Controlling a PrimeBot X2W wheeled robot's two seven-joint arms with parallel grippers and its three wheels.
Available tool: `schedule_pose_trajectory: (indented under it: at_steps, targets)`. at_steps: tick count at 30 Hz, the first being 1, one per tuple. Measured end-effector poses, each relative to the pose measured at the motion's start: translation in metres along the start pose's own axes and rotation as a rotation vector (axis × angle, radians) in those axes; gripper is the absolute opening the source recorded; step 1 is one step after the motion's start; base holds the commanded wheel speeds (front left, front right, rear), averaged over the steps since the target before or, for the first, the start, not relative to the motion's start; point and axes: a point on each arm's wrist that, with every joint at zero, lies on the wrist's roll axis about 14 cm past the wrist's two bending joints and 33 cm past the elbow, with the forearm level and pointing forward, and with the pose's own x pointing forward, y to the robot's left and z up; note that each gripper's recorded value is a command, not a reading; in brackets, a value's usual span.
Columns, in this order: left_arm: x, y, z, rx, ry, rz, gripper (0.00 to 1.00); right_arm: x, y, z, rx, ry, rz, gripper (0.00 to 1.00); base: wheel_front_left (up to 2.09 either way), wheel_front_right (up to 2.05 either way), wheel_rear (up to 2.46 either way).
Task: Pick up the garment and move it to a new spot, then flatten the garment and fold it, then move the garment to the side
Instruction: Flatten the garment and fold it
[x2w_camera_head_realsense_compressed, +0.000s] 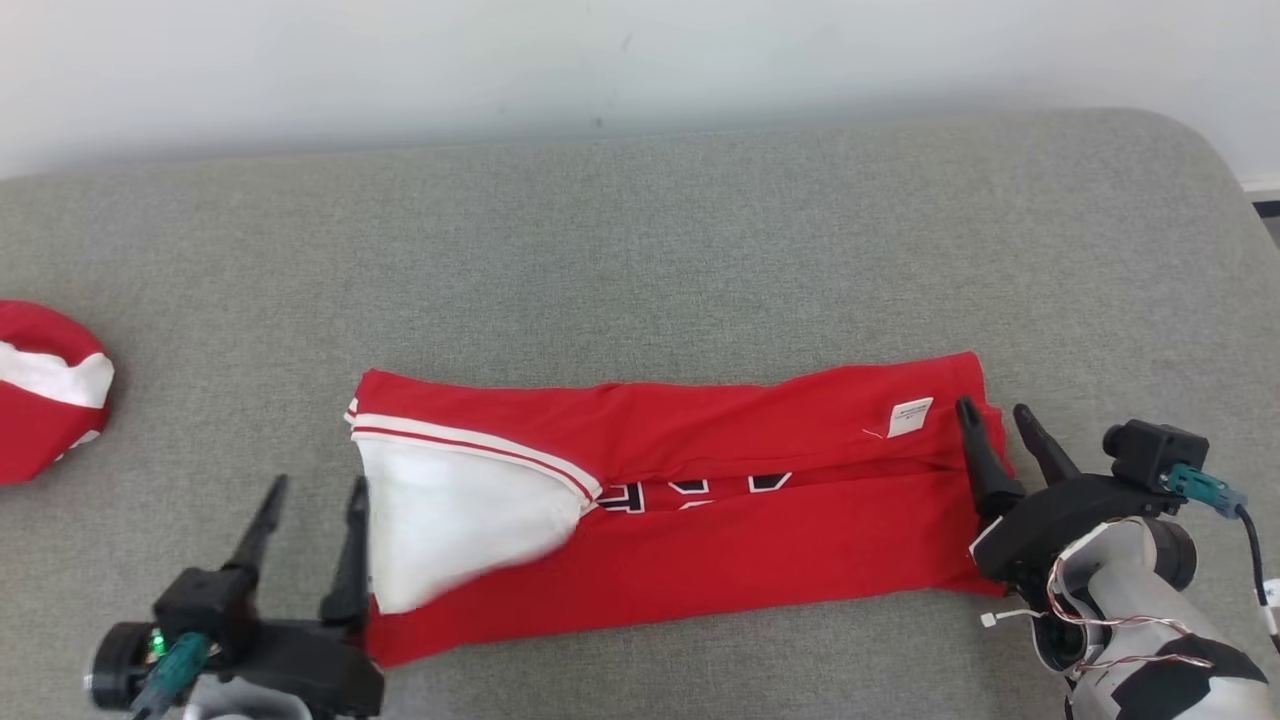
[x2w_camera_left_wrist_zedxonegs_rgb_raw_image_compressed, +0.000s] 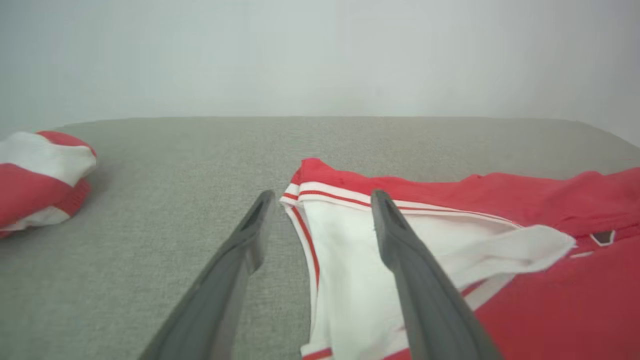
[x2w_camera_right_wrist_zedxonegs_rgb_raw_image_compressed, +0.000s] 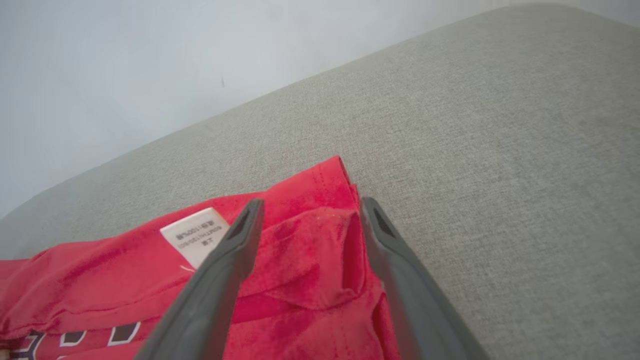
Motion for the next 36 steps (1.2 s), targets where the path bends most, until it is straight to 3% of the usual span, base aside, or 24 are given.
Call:
schedule_pose_trajectory:
  at_steps: [7,22,23,25,31,36]
  targets:
    - [-0.021,0.024,0.039,0.144,-0.138,0.159,1.0,-0.007,-0.007,-0.003,0.003,-0.002,-0.026,1.0,0.0,0.0,0.0]
    - [-0.078,0.047,-0.003,0.109,-0.022,0.321,1.0,-0.009,-0.006,-0.046,-0.034,0.161,-0.083,1.0,0.0,0.0,0.0]
    - [-0.08,0.048,-0.002,0.108,-0.025,0.326,1.0,-0.009,-0.005,-0.047,-0.03,0.162,-0.082,0.8,0.0,0.0,0.0]
    - [-0.082,0.049,-0.002,0.112,-0.026,0.325,1.0,-0.009,-0.003,-0.047,-0.029,0.162,-0.078,0.0,0.0,0.0,0.0]
    - [-0.085,0.048,-0.003,0.117,-0.023,0.323,1.0,-0.008,-0.001,-0.038,-0.02,0.138,-0.077,0.0,0.0,0.0,0.0]
    - [-0.088,0.045,-0.002,0.114,-0.026,0.317,1.0,-0.013,-0.021,-0.019,-0.026,0.092,-0.12,0.0,0.0,0.0,0.0]
